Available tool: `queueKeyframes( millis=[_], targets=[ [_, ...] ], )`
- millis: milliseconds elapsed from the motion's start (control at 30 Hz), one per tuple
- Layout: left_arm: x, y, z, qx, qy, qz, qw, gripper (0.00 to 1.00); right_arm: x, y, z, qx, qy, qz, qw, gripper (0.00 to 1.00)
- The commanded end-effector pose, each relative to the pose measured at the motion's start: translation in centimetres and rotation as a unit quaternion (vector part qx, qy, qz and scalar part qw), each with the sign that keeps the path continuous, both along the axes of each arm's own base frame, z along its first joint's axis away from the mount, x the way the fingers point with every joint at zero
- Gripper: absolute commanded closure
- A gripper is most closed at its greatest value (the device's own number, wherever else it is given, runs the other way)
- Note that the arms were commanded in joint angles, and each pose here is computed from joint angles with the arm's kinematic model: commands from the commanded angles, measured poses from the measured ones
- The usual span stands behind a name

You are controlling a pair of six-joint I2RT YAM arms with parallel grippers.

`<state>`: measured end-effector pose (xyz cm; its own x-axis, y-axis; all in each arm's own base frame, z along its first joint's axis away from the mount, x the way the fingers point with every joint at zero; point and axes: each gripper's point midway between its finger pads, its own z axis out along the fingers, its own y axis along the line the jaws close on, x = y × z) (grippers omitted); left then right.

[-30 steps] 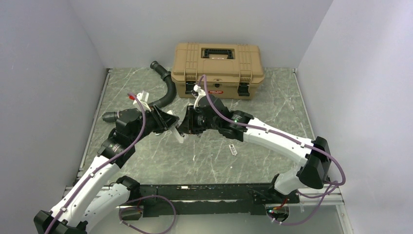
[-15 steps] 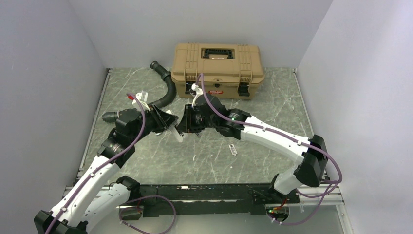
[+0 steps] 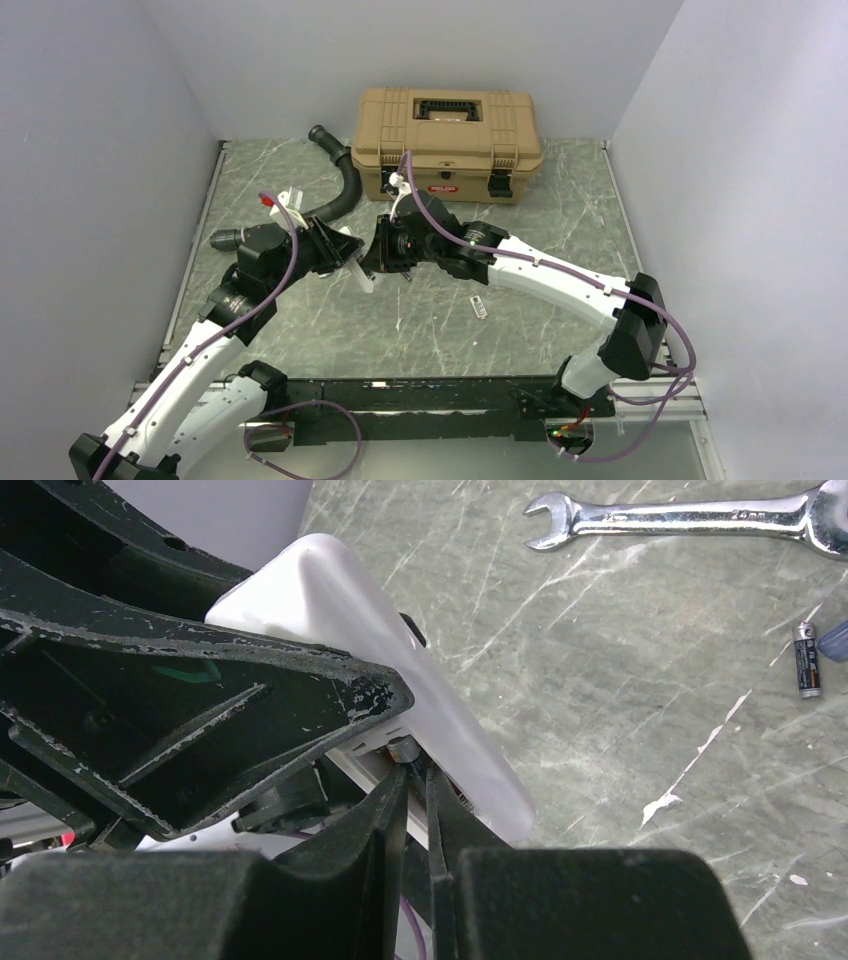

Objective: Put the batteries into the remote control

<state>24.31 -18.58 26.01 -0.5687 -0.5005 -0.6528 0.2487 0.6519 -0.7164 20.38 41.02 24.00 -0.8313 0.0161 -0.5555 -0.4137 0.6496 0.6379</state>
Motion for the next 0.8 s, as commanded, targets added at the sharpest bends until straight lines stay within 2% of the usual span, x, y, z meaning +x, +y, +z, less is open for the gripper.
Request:
queueKeyframes(
  millis=[0,200,267,367,633,767],
  targets=[
    [-1.0,-1.4,6.4,-0.07,-0.079,-0.04,0.994,1.0,-0.4,1.1,0.3,0.01,0.007,0.012,1.0,0.86],
    [-1.1,-1.4,6.6,-0.074,-0.086,-0.04,0.993,1.0,-0.7,1.4,0.5,0.018,0.006,0.024,1.0,0.85],
    [-1.2,-1.4,6.6,-0.074,-0.087,-0.041,0.993,1.0,-0.8,1.5,0.6,0.021,0.004,0.032,0.999,0.8],
    [-1.2,-1.4,6.6,-0.073,-0.087,-0.042,0.993,1.0,-0.9,1.6,0.5,0.022,0.006,0.035,0.999,0.77],
    [-1.2,-1.5,6.2,-0.068,-0.086,-0.046,0.993,1.0,-0.9,1.4,1.2,0.029,-0.016,0.043,0.999,0.94],
    [-1.4,-1.5,5.4,-0.065,-0.084,-0.05,0.993,1.0,-0.8,0.7,2.2,0.039,-0.038,0.036,0.998,0.98]
  ],
)
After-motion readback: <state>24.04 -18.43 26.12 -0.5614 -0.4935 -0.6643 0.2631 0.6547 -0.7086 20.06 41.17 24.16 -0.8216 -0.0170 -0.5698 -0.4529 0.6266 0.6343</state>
